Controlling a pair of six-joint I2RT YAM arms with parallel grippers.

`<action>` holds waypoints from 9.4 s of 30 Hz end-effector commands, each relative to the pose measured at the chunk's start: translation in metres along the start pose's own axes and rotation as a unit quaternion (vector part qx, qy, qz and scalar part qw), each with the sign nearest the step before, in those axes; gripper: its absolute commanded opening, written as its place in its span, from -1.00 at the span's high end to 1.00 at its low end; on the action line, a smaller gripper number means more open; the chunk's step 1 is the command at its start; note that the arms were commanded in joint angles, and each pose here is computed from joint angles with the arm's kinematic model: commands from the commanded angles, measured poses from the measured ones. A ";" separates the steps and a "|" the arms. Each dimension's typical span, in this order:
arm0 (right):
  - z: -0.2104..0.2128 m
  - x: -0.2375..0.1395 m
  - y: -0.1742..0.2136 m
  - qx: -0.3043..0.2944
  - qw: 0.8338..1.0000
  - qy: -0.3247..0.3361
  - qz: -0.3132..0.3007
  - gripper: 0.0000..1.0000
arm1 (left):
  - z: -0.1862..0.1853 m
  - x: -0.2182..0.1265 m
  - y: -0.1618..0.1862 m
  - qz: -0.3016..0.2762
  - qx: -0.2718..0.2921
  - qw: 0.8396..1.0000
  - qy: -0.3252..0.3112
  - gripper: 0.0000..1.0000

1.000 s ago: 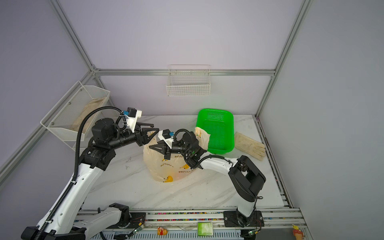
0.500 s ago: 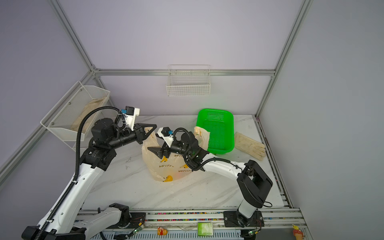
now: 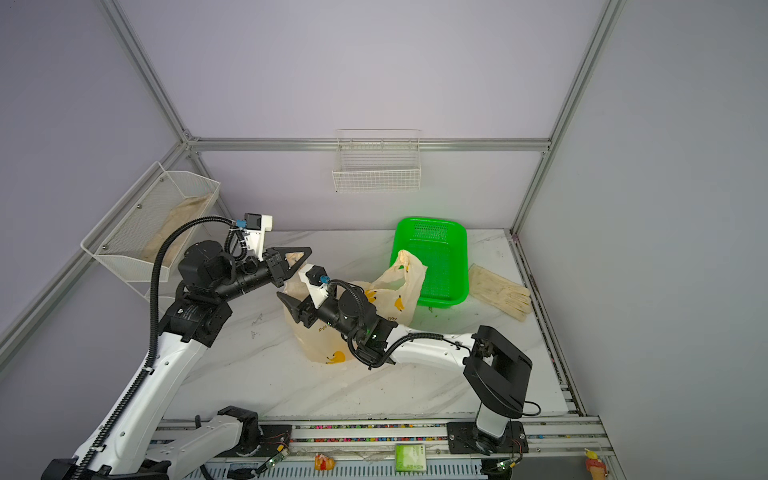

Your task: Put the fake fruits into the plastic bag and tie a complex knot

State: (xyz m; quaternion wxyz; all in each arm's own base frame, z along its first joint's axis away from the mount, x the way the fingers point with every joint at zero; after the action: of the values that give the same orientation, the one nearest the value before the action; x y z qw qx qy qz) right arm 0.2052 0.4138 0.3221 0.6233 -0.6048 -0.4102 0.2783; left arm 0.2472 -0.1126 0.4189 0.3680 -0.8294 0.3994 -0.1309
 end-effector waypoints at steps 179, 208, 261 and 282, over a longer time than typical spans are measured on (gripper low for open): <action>-0.143 -0.099 -0.015 0.156 0.981 0.087 0.075 0.95 | -0.094 0.033 0.014 -0.104 0.144 0.979 -0.097 -0.61; -0.119 -0.114 -0.025 -0.069 0.990 -0.045 0.113 -0.39 | -0.086 0.048 0.012 0.016 0.166 0.985 -0.046 0.94; -0.119 -0.102 0.082 -0.011 0.973 0.212 0.095 0.82 | -0.049 0.056 -0.007 0.033 0.016 0.999 0.015 1.00; -0.108 -0.092 0.021 -0.023 0.990 0.132 0.053 -0.15 | -0.039 0.066 0.004 0.059 -0.011 0.998 0.033 1.00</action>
State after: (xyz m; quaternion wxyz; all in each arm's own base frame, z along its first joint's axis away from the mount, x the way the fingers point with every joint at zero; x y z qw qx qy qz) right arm 0.2572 0.2839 0.2608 0.6280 -0.6936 -0.2653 0.2327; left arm 0.2728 -0.1871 0.4327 0.3646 -0.8002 0.4651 -0.1022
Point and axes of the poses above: each gripper's point midway between its finger pads, its own x axis out along the fingers, its own z axis along the line the jaws close on, y = z × x, the point moved 8 cm from there along -x, back along the fingers, and after that the axes turned 12 degrees about -x, right-handed, at the moved point
